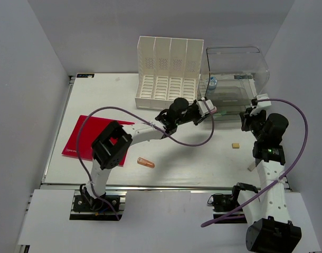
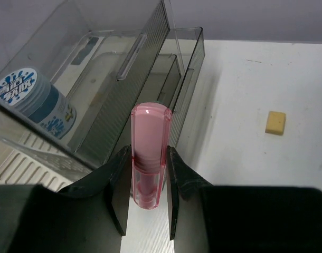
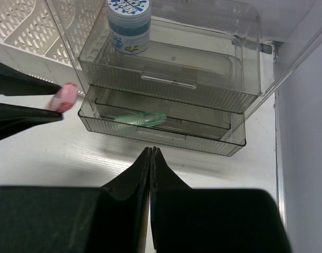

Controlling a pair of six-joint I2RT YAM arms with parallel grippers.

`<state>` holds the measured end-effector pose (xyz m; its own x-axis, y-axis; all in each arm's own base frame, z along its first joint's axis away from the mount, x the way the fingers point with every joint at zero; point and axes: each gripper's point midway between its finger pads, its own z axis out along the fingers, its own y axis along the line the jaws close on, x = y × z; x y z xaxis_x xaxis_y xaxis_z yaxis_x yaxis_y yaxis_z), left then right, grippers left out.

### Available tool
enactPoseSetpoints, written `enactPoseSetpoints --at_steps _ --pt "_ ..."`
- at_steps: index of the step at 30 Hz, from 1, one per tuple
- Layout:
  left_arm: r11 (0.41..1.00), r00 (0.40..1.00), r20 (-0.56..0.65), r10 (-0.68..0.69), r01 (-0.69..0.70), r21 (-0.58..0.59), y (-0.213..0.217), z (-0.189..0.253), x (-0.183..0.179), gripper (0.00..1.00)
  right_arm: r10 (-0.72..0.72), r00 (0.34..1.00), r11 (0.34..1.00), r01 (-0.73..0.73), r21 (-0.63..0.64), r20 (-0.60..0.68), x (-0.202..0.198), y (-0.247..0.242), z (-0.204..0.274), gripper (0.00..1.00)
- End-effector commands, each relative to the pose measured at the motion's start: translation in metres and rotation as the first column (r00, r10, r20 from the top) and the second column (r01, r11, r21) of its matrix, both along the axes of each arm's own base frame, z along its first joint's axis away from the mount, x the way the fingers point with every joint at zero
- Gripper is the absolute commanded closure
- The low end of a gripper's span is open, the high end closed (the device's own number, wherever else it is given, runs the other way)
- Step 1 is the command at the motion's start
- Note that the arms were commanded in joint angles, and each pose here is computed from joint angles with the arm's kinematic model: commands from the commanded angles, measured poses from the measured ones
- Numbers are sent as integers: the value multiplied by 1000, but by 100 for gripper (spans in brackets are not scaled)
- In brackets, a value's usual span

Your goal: Organize the desk

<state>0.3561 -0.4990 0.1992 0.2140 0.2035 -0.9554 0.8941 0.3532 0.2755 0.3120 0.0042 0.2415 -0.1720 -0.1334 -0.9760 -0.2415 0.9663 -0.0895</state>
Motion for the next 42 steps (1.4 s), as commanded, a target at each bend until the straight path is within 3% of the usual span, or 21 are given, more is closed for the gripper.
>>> enactPoseSetpoints --at_steps 1,9,26,29,33,42 --pt "982 989 149 3 25 -189 -18 67 9 96 -11 999 1000 11 2 42 3 -2 10 100" --pt "966 979 185 83 -33 -258 -32 62 31 92 -15 999 1000 16 -5 44 2 -5 10 100" --pt "972 981 146 127 -94 -217 -44 20 52 80 -12 999 1000 12 0 53 0 -5 12 100" --pt "970 982 136 134 -102 -219 -44 20 53 68 -9 998 1000 9 2 55 0 -5 13 100" --pt "973 983 124 132 -104 -206 -47 17 49 59 -15 998 1000 15 1 57 -1 -6 13 100" --pt "975 983 116 141 -117 -189 -47 17 52 53 -16 998 1000 16 6 58 -2 -8 13 100"
